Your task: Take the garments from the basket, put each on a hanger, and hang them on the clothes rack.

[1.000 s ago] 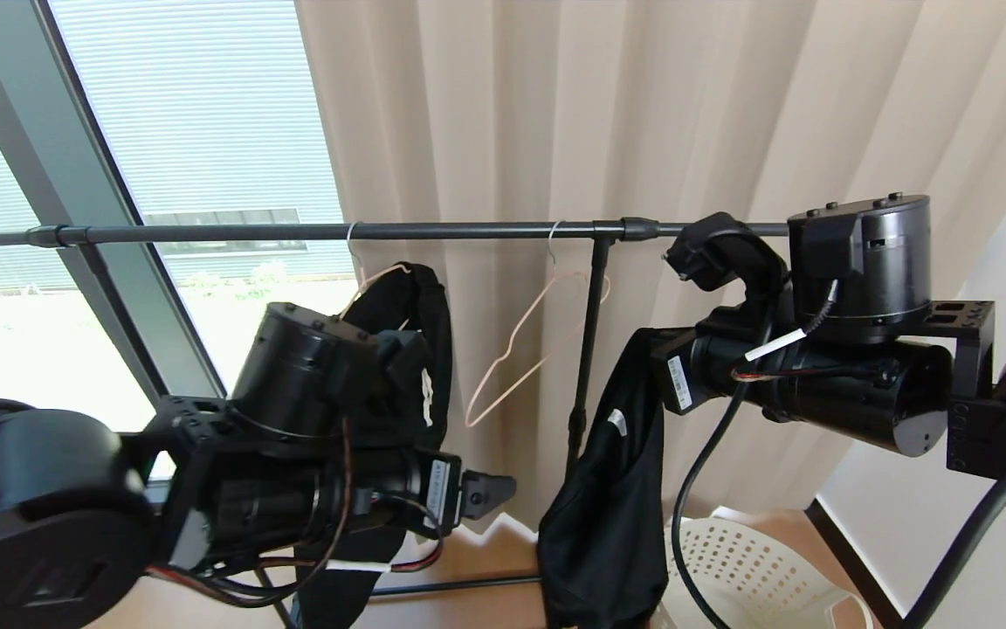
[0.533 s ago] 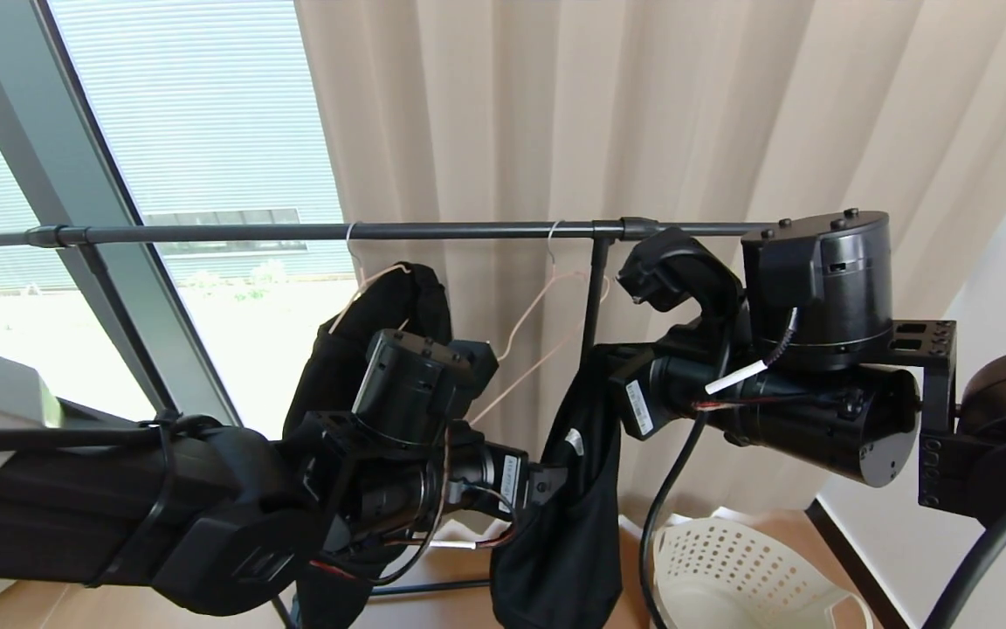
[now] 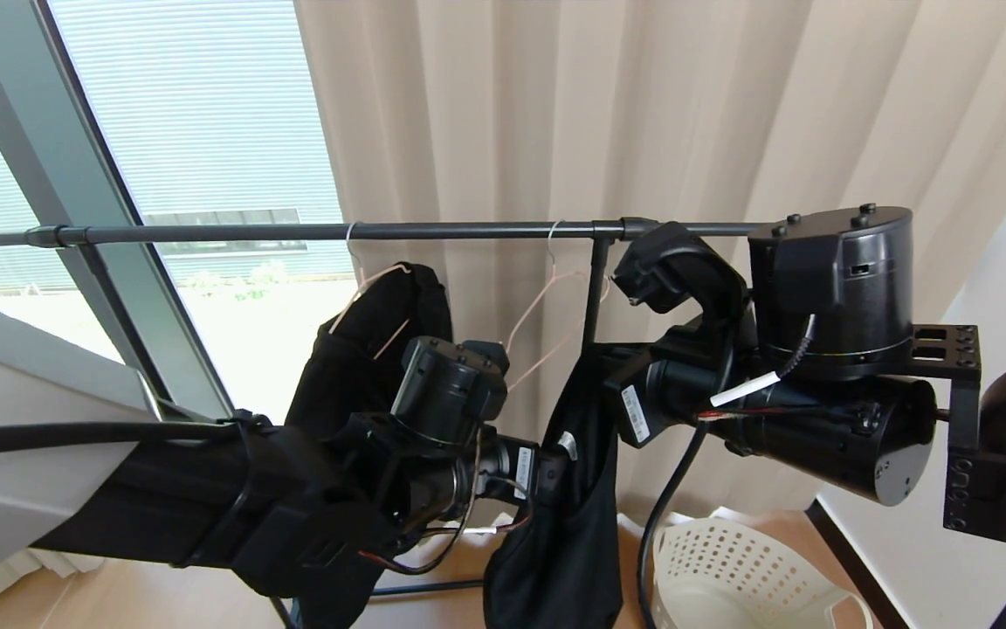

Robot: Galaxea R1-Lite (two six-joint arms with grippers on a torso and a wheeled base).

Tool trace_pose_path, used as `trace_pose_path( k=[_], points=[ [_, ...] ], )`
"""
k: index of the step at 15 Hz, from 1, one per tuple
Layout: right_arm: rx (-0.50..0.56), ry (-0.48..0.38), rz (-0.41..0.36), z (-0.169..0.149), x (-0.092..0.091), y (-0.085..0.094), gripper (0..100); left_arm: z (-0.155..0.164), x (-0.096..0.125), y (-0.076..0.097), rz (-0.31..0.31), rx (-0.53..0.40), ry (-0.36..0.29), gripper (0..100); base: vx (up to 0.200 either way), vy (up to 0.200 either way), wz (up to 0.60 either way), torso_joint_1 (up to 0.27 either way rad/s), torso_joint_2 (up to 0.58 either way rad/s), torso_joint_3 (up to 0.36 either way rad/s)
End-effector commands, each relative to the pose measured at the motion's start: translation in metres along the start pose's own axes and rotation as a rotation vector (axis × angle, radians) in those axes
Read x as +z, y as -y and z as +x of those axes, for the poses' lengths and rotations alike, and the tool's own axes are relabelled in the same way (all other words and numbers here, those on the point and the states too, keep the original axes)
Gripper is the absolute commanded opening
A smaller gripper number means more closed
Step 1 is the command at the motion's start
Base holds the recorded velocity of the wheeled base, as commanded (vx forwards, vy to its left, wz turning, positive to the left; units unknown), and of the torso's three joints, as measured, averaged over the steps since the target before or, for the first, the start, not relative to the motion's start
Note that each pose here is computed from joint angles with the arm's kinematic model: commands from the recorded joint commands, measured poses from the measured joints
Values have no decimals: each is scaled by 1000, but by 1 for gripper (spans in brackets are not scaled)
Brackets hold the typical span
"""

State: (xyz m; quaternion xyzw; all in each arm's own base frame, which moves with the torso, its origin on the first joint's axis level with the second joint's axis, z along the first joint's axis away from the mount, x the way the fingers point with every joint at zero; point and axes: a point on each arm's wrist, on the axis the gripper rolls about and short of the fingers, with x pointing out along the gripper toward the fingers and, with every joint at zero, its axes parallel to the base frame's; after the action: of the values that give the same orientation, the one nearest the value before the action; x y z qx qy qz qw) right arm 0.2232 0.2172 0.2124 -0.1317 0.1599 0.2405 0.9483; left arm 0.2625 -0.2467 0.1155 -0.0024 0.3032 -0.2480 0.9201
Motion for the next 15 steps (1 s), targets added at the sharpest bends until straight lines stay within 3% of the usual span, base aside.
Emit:
trace_pose_path(
  k=[1, 3, 8, 15],
  points=[
    [-7, 24, 7, -8, 5, 3, 0, 17, 2, 3, 2, 46, 12, 100, 0, 0, 0, 0, 0, 0],
    [-20, 36, 12, -12, 8, 4, 0, 26, -5, 2, 10, 110, 3, 100, 0, 0, 0, 0, 0, 0],
    [-35, 45, 11, -15, 10, 6, 0, 34, -7, 3, 42, 163, 11, 100, 0, 0, 0, 0, 0, 0],
    [-34, 29, 7, -22, 2, 8, 0, 35, 4, 4, 57, 187, 118, 100, 0, 0, 0, 0, 0, 0]
  ],
)
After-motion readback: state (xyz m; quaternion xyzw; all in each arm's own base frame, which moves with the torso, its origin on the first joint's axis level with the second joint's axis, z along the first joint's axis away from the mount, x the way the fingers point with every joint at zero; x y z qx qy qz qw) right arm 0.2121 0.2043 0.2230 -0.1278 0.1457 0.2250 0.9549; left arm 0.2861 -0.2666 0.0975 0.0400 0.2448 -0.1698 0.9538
